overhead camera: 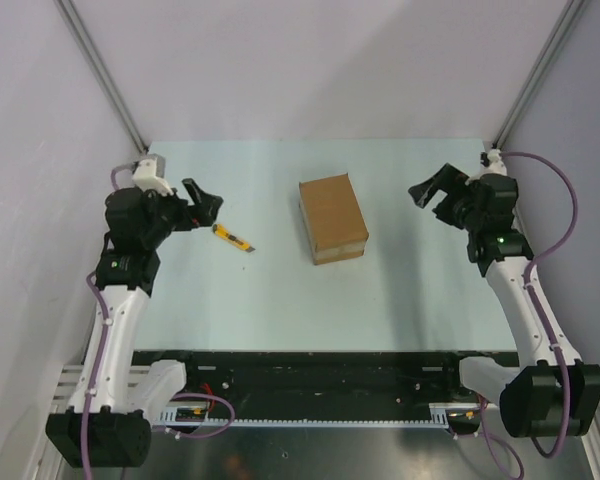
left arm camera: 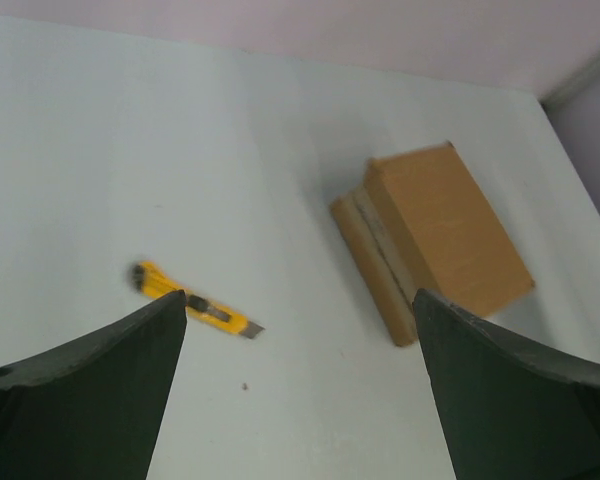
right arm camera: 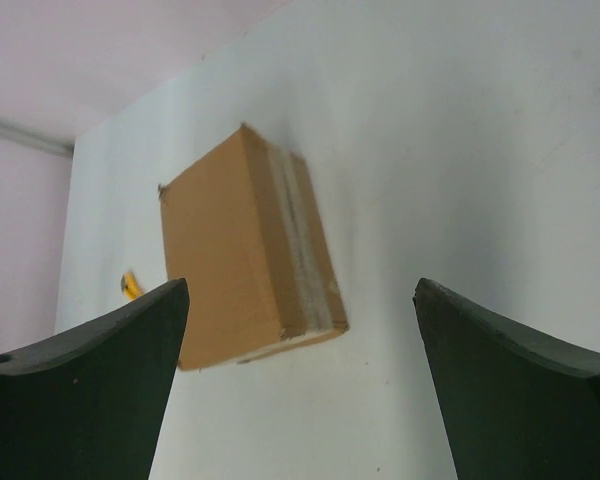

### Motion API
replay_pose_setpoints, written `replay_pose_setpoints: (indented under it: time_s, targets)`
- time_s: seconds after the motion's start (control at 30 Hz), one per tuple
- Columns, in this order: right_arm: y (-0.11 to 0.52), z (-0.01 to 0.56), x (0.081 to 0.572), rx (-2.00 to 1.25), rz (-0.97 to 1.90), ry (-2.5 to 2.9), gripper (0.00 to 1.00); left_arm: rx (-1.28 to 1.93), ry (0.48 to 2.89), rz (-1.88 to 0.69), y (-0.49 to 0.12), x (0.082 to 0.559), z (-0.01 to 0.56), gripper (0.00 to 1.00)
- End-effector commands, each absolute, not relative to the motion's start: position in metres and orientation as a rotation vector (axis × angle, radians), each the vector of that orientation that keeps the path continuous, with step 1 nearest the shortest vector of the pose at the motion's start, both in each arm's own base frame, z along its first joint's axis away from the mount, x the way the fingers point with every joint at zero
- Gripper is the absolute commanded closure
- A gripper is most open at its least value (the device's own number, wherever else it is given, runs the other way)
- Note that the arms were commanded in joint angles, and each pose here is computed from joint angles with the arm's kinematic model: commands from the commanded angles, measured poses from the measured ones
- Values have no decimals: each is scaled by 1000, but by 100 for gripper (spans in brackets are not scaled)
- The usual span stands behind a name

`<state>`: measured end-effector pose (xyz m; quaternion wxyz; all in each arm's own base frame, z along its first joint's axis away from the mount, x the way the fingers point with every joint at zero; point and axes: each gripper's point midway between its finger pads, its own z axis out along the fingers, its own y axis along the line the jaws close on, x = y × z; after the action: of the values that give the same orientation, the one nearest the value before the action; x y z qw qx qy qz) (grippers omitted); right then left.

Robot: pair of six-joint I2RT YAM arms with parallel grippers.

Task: Unpack the express box

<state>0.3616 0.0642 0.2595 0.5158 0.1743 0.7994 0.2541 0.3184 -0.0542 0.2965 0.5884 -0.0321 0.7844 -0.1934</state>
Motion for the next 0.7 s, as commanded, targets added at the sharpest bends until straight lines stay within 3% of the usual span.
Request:
replay_pose_setpoints:
  time_s: [0.0,0.13,0.47,0.67]
  targets:
    - [96,268,361,272,622,1923,0,232,1840,-725,-121,304,304,0]
    - [121,255,363,231,635,1965,0,358,1895,-733,-177,295,284,0]
    - [155,209,364,260,665,2105,4,163,2074,-713,-250,334,243,0]
    - [170,191,376,216,711,2123,6,93,2177,-761,-285,370,216,10]
